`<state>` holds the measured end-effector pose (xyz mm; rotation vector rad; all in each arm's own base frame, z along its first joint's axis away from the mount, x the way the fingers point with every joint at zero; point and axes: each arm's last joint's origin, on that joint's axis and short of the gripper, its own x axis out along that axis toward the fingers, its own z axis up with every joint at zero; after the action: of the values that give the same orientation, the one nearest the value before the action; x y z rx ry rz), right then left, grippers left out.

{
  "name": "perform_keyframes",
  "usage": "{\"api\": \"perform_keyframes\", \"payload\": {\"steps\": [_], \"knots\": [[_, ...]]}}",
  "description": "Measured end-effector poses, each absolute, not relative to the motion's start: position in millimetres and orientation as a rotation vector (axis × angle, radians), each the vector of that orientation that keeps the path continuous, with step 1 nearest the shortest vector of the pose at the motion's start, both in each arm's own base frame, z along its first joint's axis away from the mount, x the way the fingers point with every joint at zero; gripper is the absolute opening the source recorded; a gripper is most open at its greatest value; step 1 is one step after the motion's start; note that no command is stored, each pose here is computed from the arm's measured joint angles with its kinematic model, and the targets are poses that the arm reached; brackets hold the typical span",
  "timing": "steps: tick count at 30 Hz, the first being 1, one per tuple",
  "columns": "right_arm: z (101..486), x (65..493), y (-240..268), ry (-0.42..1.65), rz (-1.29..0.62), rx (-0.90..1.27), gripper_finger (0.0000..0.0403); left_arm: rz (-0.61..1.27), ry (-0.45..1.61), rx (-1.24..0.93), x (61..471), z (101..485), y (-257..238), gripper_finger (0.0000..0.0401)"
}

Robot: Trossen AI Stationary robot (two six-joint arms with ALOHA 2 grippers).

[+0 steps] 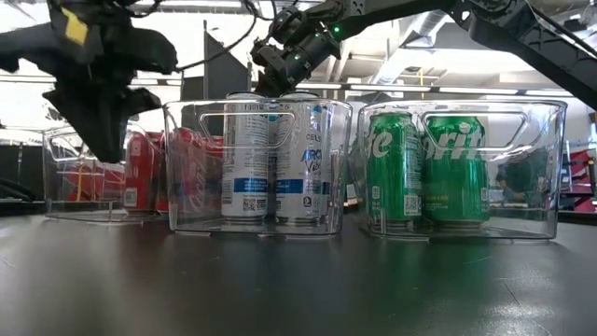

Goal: Sort soda cans
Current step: Adjust the left transparent bin

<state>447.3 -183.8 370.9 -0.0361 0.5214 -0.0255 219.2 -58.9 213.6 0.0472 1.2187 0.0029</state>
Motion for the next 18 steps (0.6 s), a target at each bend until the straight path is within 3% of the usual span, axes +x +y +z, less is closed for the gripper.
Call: {"api": "perform_keyframes", "payload": {"steps": [9, 18], "knots": [[370.9, 447.3, -183.8, 0.521, -0.026, -0.036, 0.0047, -0.001, 1.213, 0.033, 217.8, 215.9, -59.1, 0.0088], [370.9, 447.3, -183.8, 0.521, -0.026, -0.036, 0.0047, 0.016, 1.189, 0.05, 221.5, 228.2, -59.3, 0.0172]]}}
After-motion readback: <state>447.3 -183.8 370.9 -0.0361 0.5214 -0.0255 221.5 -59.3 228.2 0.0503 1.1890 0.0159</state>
